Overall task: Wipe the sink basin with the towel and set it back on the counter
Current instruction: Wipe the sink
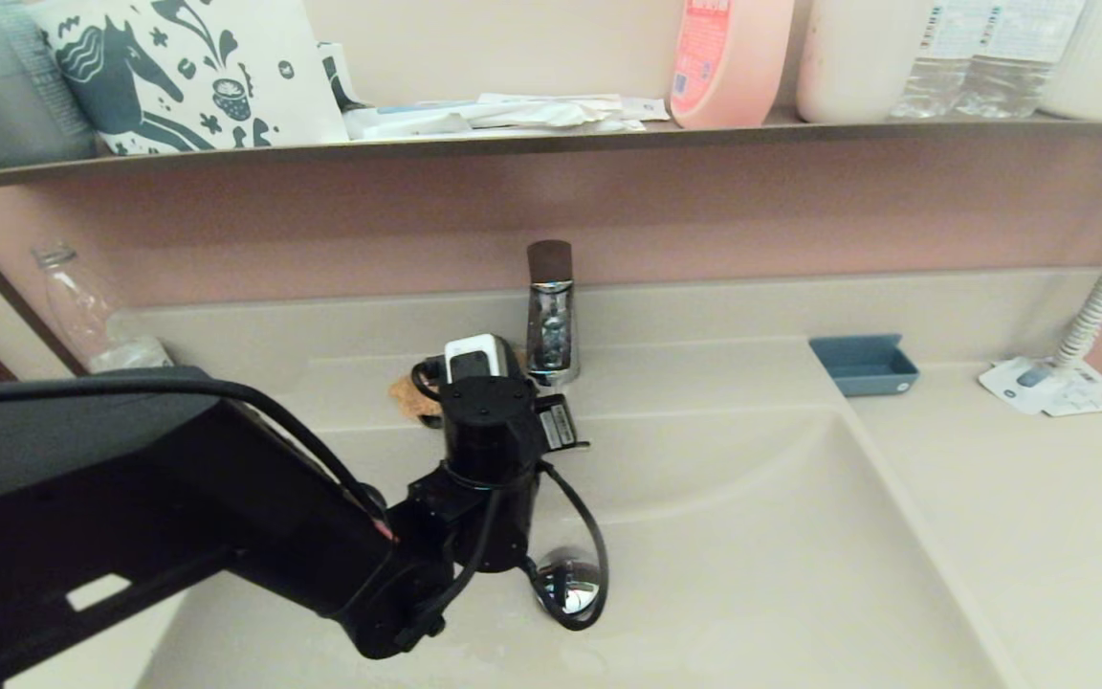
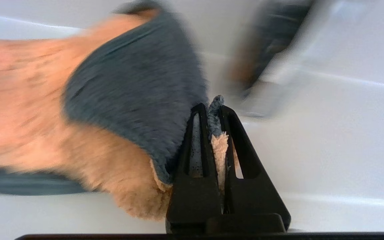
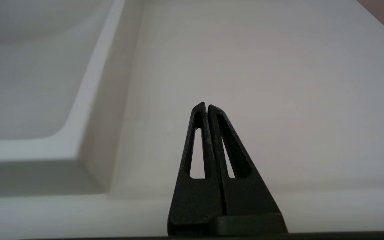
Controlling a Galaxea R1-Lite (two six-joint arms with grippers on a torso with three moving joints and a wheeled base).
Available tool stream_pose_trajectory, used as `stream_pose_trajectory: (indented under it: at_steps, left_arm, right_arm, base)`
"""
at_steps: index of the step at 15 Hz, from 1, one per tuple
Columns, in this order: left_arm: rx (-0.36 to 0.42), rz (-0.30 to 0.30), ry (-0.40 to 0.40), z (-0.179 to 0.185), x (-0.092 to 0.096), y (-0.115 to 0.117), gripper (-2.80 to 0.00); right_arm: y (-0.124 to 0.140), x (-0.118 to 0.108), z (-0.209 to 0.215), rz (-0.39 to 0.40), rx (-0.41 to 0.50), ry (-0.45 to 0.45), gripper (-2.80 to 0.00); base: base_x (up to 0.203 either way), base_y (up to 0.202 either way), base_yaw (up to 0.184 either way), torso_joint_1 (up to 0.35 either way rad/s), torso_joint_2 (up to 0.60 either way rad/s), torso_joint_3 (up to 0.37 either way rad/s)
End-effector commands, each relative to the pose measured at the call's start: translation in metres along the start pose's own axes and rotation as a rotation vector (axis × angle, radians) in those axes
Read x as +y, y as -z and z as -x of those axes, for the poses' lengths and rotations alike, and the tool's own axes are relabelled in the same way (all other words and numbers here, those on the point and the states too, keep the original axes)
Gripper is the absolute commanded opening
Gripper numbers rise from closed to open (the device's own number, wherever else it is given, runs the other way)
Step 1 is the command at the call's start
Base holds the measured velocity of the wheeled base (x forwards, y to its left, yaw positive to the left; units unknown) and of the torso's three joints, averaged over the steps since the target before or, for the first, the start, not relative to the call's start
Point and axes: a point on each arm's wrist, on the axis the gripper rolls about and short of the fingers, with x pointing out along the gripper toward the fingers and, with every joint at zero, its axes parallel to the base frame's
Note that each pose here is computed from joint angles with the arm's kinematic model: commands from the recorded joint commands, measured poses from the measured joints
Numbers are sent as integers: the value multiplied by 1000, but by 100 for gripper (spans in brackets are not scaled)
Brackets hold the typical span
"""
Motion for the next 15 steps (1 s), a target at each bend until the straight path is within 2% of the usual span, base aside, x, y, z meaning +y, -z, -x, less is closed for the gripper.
stream_pose_trajectory:
  at_steps: [1, 6, 8, 13, 15]
  left_arm:
    - [-13, 16, -67, -4, 29, -11, -280]
    - [-14, 40, -152, -21, 106, -29, -280]
    - [-9, 46, -161, -20, 126, -34, -280]
    - [5, 47, -197, -23, 153, -36, -280]
    - [4, 46, -189, -23, 150, -37, -280]
  right_arm:
    - [0, 0, 0, 0, 2, -1, -280]
    - [0, 0, 0, 0, 2, -1, -280]
    - [0, 0, 0, 0, 2, -1, -280]
    - [0, 0, 0, 0, 2, -1, -280]
    - [0, 0, 0, 0, 2, -1, -280]
  base:
    - [0, 0, 0, 0, 0, 0]
    - [0, 0, 0, 0, 0, 0]
    - [0, 0, 0, 0, 0, 0]
    - [0, 0, 0, 0, 0, 0]
    - [0, 0, 0, 0, 0, 0]
